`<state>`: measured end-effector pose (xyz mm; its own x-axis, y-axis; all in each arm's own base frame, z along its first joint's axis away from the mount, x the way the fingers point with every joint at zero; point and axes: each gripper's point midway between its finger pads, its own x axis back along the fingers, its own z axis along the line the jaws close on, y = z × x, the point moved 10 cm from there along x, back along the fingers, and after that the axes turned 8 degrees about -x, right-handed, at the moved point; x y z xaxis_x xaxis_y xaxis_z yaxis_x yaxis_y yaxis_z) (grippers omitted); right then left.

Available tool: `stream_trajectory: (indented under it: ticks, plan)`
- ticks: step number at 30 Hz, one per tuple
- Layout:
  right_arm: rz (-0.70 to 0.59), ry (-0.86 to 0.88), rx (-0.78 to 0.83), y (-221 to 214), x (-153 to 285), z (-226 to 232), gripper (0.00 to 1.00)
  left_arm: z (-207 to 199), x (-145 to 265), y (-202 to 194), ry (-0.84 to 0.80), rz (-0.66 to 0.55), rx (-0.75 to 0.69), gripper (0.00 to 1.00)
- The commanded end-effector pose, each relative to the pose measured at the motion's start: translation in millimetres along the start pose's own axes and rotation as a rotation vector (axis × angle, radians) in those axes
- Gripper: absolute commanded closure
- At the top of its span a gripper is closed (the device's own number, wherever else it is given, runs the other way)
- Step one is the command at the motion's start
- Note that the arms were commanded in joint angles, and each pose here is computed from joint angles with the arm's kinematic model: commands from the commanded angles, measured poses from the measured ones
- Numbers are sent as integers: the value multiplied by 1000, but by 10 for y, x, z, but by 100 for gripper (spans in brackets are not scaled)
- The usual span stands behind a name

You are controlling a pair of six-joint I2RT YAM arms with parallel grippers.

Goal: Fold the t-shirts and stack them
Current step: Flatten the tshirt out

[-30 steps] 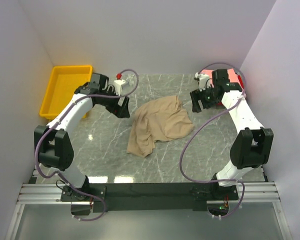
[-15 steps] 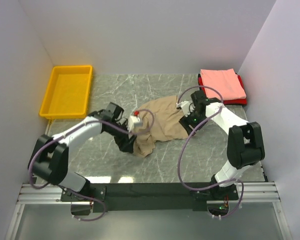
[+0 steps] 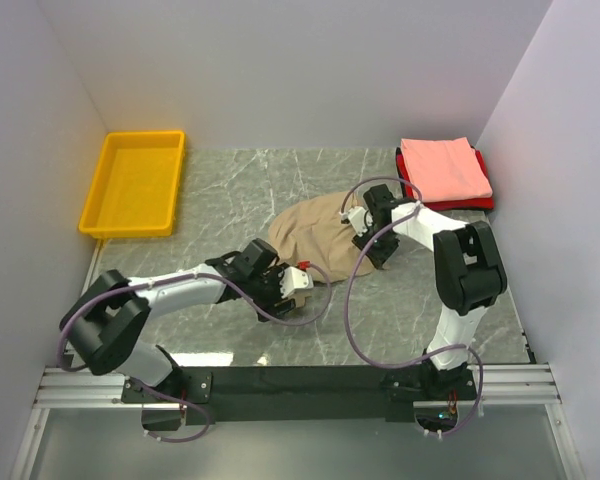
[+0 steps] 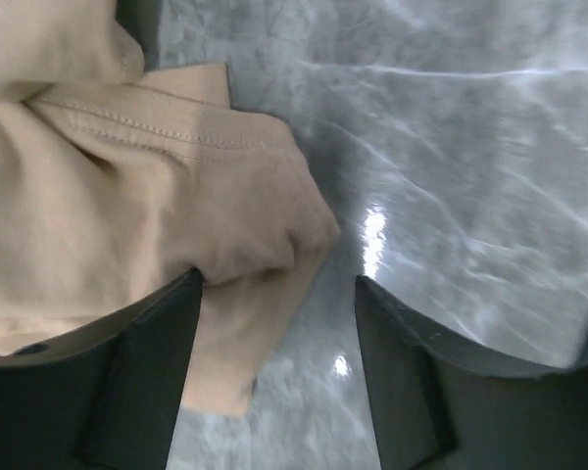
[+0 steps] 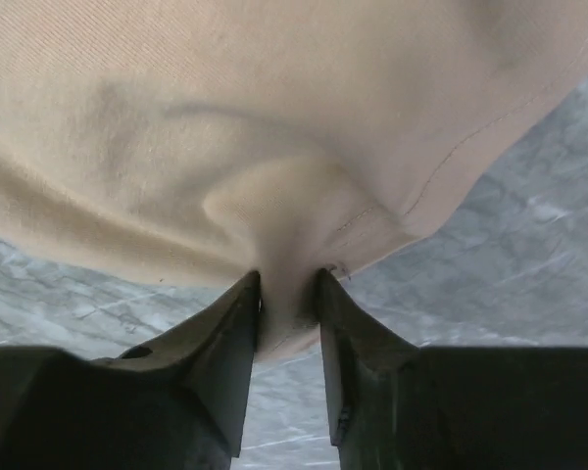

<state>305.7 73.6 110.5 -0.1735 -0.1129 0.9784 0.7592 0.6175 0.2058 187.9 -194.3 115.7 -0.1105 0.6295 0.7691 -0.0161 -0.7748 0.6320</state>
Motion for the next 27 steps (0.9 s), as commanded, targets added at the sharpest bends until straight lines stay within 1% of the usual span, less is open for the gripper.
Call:
stream_trajectory:
  ticks: [1,2,3,4,5,7,8,9,10,11,12,13,14,15,17,18,19,21,22,23,24,25,26,27]
  plan:
    - [37,-30,6,-4,-101,-37,75,89,-122,-35,87,23,-38,37]
    - [34,-28,6,-6,-77,-32,83,82,-145,-71,78,38,-42,39]
    - [28,-25,6,3,-46,-30,100,76,-152,-96,79,50,-44,43]
    - [13,-28,0,9,23,-44,100,70,-154,-106,74,60,-48,49]
    - [18,-17,-4,-6,73,-38,100,42,-141,-139,60,86,-36,70]
    - [-49,-15,-24,67,287,-84,100,129,-23,-178,50,77,17,94]
    - [-52,-5,-52,44,379,-131,100,150,131,-224,14,77,48,97]
    - [-110,-10,-60,121,575,-189,100,352,330,-266,17,5,129,98]
    - [-122,24,-77,112,677,-190,100,430,461,-302,18,-12,159,99]
    - [-144,26,-106,82,781,-287,100,408,615,-387,-31,15,169,99]
    - [-190,30,-111,115,945,-329,100,530,777,-452,7,13,187,99]
    - [-189,66,-121,77,1011,-332,100,540,854,-499,3,23,187,99]
    - [-194,71,-127,51,1063,-378,100,562,919,-546,3,31,139,99]
    - [-193,82,-120,61,1097,-387,100,552,1000,-621,-13,53,162,99]
    - [-180,95,-112,46,1092,-383,100,603,1013,-712,-23,72,169,99]
    - [-171,105,-114,56,1043,-391,100,684,1074,-754,-5,67,196,99]
    - [-171,109,-118,77,1011,-397,100,746,1033,-825,-21,71,234,99]
    - [-157,135,-149,129,923,-420,100,937,1092,-922,5,53,305,99]
    - [-151,141,-158,137,903,-427,100,965,1111,-983,-13,54,345,99]
    - [-146,146,-170,134,891,-439,100,1039,1109,-1167,-25,52,400,99]
    - [-158,169,-166,158,904,-430,100,1137,1161,-1216,-2,56,406,99]
    - [-140,199,-151,129,938,-399,100,1195,1112,-1310,-4,75,417,99]
    - [-139,247,-135,118,973,-346,100,1258,1170,-1414,29,89,437,97]
    - [-171,321,-115,148,1053,-252,100,1371,1273,-1483,83,95,447,91]
